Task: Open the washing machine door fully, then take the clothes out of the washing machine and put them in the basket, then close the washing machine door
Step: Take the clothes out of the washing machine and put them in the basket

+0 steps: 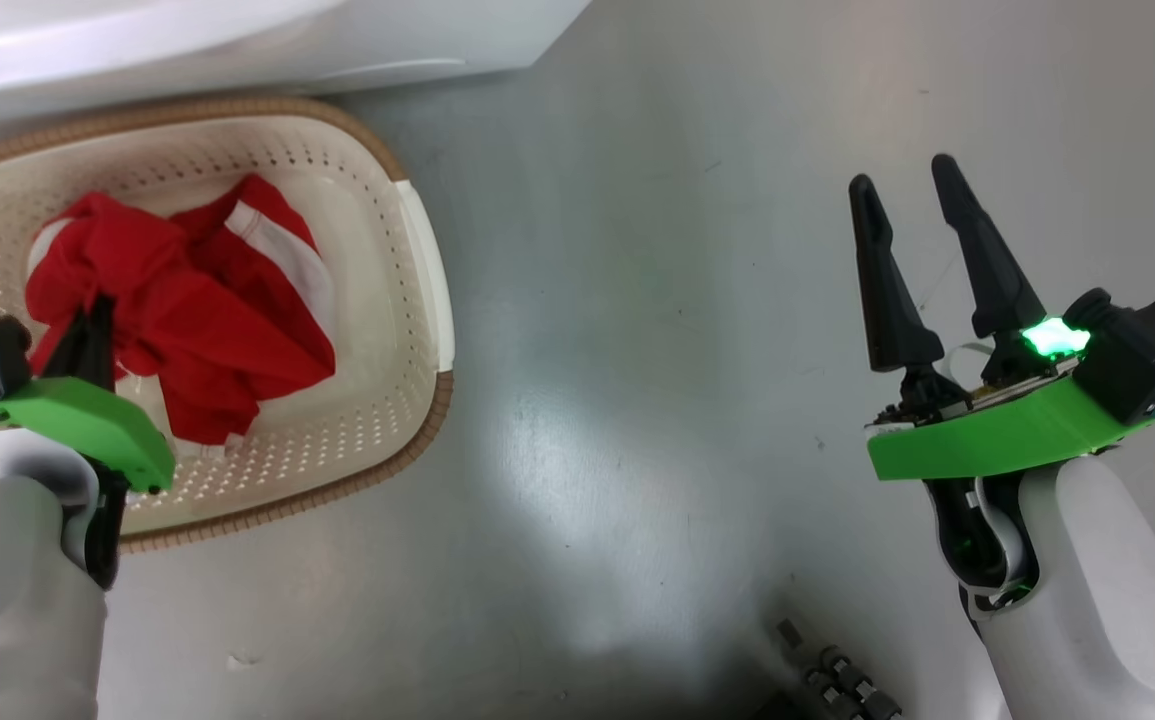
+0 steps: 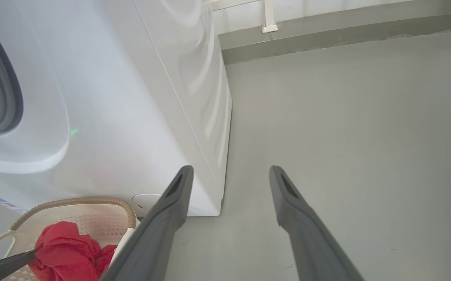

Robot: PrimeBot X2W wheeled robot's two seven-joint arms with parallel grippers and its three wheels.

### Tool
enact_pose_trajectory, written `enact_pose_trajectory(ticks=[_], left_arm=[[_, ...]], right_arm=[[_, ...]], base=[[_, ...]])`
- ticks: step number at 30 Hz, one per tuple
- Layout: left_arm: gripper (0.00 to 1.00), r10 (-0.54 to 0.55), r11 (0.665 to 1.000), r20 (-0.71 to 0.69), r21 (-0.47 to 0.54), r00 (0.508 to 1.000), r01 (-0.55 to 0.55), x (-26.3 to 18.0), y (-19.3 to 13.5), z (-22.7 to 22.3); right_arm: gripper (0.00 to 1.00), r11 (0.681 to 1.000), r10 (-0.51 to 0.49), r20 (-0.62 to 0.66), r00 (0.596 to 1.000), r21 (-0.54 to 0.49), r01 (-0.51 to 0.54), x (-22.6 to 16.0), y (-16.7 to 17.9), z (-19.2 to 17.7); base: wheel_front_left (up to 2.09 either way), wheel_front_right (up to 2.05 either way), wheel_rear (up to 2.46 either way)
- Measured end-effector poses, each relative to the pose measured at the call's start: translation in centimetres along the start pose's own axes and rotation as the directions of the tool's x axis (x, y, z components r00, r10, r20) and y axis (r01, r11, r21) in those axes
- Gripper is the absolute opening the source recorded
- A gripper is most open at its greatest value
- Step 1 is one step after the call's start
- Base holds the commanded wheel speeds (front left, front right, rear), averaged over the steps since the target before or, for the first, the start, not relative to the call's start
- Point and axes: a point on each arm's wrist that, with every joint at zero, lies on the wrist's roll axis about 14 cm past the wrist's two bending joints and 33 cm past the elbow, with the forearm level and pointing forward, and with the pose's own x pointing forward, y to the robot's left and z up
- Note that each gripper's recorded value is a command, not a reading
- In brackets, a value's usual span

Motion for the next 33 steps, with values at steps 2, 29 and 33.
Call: enact_pose_trajectory(ticks=[2,29,33], left_arm=[[0.00,0.001,1.000,-0.016,0.000,1.000,-0.001,0.3,0.1,-0.5],[1.00,0.015,0.995,0.142,-0.095,0.990,-0.002,-3.1,-0.5,5.0],[1.00,0.015,0.996,0.208,-0.093,0.978,0.004,-5.0,-0.6,6.9]], right_arm=[[1.00,1.000,0.002,-0.002,1.000,-0.001,-0.002,0.3,0.0,-0.2],[1.00,0.999,0.048,0.063,0.997,-0.015,-0.047,0.1,1.9,2.8],[1.00,0.999,0.050,0.090,0.995,-0.011,-0.049,-0.4,2.2,4.1]], base=[[0.00,0.00,0.00],[0.00,0.00,0.00],[0.00,0.00,0.00]])
